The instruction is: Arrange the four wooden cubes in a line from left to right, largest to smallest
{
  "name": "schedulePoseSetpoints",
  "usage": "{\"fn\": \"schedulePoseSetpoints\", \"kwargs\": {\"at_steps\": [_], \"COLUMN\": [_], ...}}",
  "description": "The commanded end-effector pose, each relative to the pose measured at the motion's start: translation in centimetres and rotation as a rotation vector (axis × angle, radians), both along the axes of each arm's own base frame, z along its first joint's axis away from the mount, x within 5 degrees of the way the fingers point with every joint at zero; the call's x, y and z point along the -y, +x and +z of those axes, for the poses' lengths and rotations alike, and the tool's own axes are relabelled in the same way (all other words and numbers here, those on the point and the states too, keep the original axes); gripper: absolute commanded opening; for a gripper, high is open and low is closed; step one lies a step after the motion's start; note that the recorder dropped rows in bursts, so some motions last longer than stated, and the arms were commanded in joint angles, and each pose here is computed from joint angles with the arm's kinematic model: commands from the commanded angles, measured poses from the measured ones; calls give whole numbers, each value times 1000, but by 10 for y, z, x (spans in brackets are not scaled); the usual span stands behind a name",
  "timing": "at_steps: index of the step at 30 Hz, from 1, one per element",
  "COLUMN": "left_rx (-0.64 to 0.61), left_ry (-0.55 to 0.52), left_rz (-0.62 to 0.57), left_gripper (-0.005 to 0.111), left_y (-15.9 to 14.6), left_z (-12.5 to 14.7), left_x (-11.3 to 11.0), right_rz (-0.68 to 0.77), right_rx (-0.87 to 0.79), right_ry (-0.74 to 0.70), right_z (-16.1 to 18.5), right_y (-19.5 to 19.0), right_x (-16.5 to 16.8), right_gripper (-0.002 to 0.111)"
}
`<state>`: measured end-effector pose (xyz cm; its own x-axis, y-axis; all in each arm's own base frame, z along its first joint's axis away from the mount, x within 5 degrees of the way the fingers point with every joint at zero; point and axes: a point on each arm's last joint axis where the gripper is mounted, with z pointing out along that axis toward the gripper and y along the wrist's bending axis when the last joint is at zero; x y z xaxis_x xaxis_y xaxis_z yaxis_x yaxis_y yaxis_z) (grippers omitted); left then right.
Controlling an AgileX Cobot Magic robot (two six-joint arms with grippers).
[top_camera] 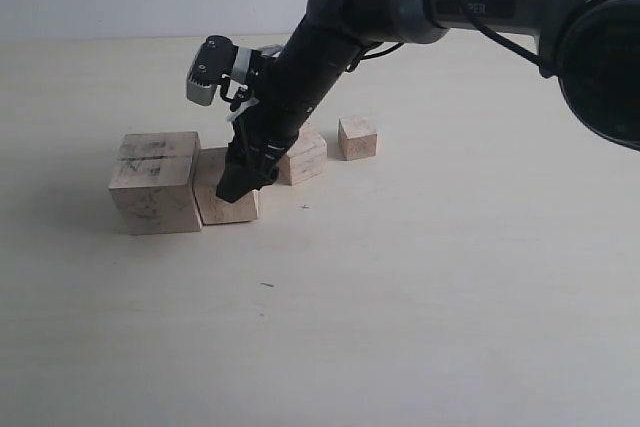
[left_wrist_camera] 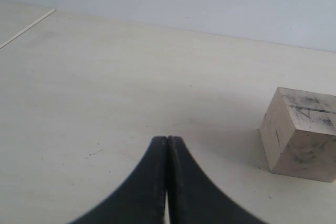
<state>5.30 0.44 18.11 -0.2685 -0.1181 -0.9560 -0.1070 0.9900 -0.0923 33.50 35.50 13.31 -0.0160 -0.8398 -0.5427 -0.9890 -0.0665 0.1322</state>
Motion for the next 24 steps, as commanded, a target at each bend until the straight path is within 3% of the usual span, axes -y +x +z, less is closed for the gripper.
{"fn": "schedulePoseSetpoints", "kwargs": {"at_steps": [1, 5, 11, 14, 24], "left_rx": [16, 16, 16, 16, 16], "left_ry": [1, 1, 1, 1, 1], "left_rz": [2, 2, 2, 2, 2], "left_gripper": [0, 0, 0, 0, 0], "left_y": [0, 0, 0, 0, 0], "left_z": [0, 0, 0, 0, 0], "left_x": [0, 0, 0, 0, 0], "right_rz": [-2, 7, 3, 1, 7], "right_rx": [0, -12, -6, -6, -11], "right_ry": [15, 10, 12, 15, 14], "right_z": [5, 5, 5, 5, 7], "right_y": [0, -1, -1, -1, -2], "right_x": [-2, -1, -1, -2, -1], "right_gripper": [2, 17, 57, 71, 74]}}
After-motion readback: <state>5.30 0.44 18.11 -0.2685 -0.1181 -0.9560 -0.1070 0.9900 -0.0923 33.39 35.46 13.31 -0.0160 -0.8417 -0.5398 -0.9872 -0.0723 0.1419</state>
